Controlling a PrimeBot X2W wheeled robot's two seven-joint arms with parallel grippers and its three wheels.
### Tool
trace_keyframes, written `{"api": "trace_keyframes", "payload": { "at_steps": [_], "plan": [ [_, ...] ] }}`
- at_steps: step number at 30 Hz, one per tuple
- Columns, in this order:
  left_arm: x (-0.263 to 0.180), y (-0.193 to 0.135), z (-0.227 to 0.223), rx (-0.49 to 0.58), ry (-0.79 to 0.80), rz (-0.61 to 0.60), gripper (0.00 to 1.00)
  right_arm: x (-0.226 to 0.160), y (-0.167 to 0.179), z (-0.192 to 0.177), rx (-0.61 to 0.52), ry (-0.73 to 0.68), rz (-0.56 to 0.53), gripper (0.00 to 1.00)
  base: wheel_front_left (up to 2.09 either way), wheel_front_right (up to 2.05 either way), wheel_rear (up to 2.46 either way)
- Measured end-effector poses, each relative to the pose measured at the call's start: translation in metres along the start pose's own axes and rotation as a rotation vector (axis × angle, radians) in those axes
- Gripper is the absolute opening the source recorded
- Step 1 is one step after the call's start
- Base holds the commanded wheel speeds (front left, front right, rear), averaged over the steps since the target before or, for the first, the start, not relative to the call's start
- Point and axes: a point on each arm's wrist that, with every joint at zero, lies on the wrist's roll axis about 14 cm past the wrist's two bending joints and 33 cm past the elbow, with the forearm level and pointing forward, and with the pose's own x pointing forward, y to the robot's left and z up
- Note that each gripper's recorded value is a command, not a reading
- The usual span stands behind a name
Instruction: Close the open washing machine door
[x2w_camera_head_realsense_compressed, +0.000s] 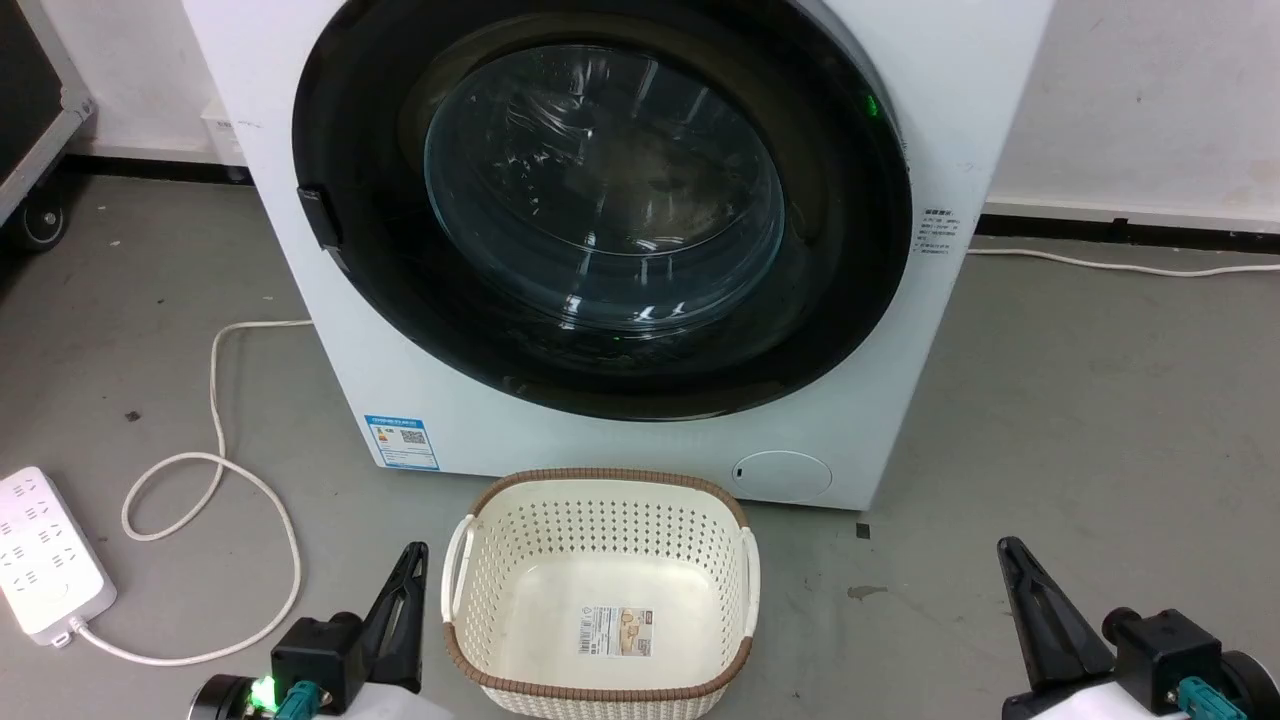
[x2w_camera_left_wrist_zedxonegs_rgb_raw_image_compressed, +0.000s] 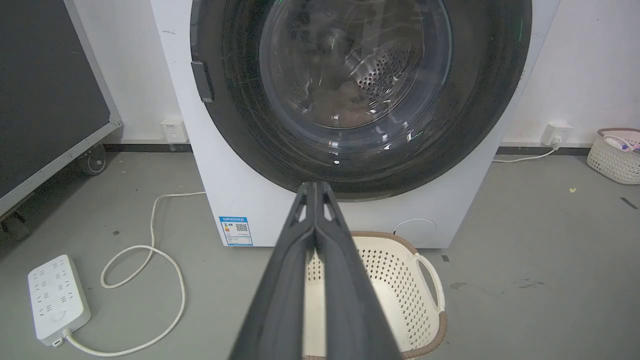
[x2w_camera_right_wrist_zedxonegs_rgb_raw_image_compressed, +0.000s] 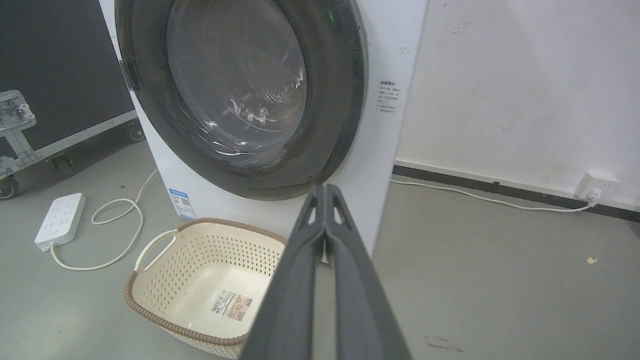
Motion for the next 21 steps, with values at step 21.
{"api": "trace_keyframes", "payload": {
  "at_steps": [21],
  "plan": [
    [0.0056, 0.0008, 0.0029, 0.016, 0.019, 0.019, 0.00, 0.0032, -0.0002, 0.0001, -0.005, 0.029, 0.000, 0.00, 0.00, 0.00, 0.00]
  ]
}}
